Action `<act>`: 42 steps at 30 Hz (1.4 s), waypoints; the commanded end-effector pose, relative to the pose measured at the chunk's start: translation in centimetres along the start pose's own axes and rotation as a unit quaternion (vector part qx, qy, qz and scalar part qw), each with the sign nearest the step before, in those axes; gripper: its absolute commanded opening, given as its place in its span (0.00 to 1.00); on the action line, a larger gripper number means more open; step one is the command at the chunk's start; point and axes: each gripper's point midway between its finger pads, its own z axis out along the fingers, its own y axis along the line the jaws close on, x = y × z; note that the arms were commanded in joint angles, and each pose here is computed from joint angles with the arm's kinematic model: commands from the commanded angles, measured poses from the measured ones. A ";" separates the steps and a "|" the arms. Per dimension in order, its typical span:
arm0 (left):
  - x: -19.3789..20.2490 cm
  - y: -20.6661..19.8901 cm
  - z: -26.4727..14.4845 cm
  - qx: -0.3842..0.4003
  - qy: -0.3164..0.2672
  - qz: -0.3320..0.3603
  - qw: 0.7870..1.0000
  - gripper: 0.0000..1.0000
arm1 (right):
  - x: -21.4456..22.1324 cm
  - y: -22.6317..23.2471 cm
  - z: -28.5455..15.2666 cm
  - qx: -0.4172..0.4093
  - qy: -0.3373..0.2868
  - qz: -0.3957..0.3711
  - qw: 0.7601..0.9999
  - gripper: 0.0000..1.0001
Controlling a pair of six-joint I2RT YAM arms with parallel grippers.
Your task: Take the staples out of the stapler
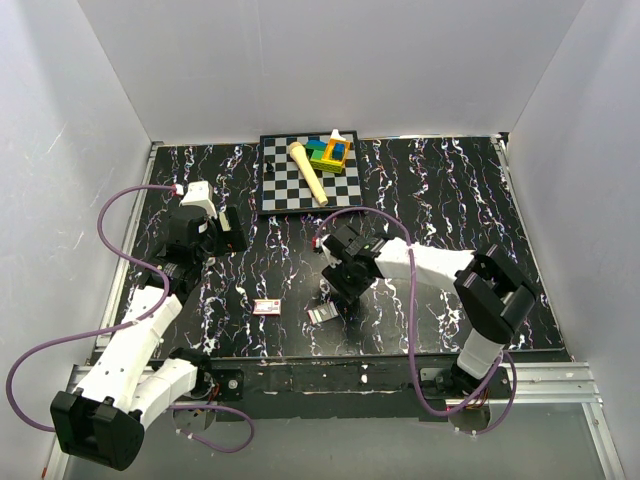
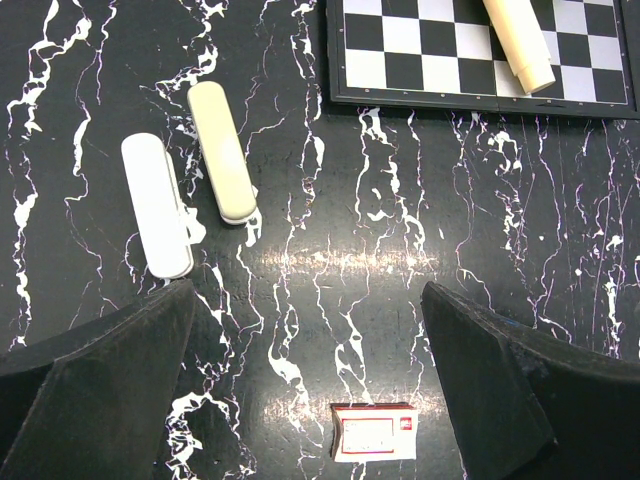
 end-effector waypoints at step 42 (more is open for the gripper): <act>-1.3 -0.5 -0.6 0.015 -0.014 -0.004 1.000 0.98 | 0.1 1.2 -3.0 0.044 -0.013 0.066 0.997 0.13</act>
